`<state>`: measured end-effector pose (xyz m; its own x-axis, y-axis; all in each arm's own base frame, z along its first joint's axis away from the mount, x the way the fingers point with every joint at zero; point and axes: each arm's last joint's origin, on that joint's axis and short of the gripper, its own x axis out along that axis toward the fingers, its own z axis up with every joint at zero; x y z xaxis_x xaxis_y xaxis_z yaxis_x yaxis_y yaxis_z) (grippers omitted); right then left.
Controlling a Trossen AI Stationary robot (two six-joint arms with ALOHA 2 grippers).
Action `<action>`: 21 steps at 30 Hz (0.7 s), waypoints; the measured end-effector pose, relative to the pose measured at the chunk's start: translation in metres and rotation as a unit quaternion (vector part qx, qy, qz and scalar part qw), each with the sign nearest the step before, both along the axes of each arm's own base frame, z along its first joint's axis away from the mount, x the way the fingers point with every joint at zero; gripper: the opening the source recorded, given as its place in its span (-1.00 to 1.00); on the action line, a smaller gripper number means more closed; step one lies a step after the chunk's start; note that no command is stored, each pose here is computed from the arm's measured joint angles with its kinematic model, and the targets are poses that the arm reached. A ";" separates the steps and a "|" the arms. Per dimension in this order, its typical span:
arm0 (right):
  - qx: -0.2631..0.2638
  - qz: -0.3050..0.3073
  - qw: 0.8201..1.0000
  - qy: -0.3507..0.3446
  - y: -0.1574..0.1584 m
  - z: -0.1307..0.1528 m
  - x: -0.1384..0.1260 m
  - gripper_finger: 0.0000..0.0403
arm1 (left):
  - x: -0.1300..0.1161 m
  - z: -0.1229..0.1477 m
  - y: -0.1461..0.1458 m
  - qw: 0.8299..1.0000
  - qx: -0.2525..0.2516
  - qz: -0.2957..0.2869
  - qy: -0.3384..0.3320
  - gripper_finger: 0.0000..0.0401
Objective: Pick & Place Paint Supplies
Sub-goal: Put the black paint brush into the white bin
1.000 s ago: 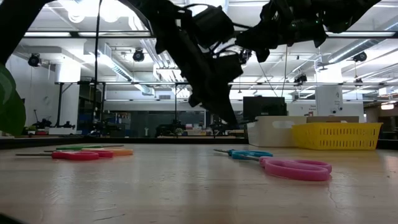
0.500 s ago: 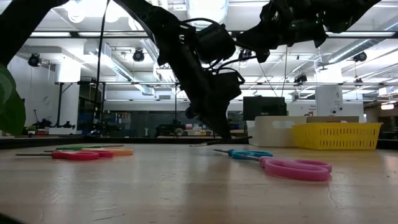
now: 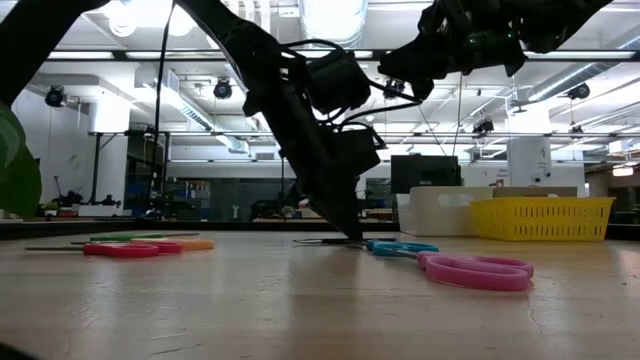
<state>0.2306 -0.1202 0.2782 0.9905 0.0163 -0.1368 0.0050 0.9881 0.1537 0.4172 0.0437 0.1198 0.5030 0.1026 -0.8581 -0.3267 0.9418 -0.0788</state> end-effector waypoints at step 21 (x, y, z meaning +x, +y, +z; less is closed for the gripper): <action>0.000 0.000 1.000 0.001 0.000 0.000 0.000 -0.51 | 0.002 0.001 0.009 0.998 -0.059 0.014 -0.028 -0.63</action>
<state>0.2306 -0.1202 0.2781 0.9903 0.0164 -0.1378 0.0051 0.9880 0.1543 0.4190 0.0531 0.1207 0.5497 0.0164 -0.8352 -0.3437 0.9157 -0.2082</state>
